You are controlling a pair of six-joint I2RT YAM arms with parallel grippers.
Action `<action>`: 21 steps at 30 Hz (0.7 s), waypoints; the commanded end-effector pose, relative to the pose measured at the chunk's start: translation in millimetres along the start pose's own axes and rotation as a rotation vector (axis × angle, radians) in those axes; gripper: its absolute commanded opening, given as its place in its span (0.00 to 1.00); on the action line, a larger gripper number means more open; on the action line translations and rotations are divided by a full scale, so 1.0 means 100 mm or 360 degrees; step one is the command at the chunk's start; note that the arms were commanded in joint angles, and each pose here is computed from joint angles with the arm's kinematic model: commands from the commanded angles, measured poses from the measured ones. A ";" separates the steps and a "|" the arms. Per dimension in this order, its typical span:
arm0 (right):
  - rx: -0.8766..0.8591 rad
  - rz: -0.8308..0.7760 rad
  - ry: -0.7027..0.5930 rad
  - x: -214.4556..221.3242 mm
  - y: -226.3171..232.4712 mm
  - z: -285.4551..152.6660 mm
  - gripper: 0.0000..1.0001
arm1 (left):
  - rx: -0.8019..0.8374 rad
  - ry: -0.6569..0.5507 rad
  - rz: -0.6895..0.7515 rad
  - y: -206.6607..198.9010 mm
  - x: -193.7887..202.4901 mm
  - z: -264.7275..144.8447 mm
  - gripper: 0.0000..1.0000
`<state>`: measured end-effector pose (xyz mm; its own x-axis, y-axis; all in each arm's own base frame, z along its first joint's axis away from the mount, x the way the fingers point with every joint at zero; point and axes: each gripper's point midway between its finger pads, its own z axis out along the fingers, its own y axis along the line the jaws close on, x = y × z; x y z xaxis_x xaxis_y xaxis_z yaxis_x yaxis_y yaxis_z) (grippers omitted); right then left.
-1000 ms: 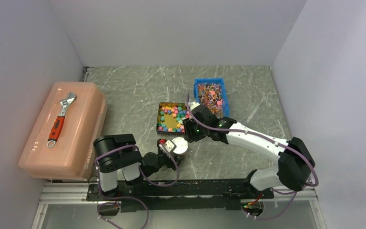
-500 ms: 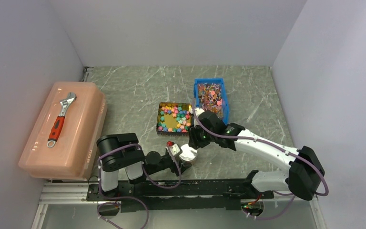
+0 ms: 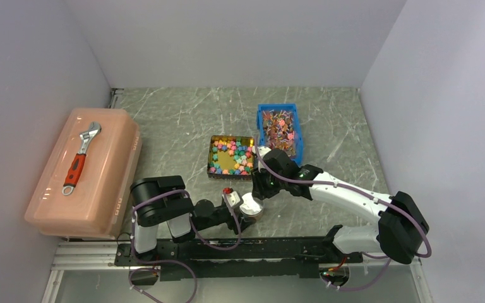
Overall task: Pack the candies
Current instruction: Move the packing bottle to the center of the board, then screw the bottle lid onto the packing bottle.
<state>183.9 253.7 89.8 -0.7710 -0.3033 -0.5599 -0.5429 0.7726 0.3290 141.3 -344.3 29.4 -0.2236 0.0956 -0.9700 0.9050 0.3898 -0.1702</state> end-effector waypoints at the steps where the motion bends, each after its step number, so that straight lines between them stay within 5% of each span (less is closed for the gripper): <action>1: -0.0037 0.0005 -0.0035 -0.04 0.02 0.03 0.32 | 0.0086 -0.0134 -0.0024 -0.12 -0.22 0.07 0.28; 21: -0.0230 0.0082 0.0117 0.43 0.16 -0.04 0.13 | -0.0054 -0.0148 -0.0029 0.03 -0.24 0.07 0.25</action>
<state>181.8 250.3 84.1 -0.7663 -0.2658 -0.5849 -0.5416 0.7569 0.3656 142.1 -344.1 29.3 -0.2224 0.0949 -0.9703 0.9016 0.3988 -0.1677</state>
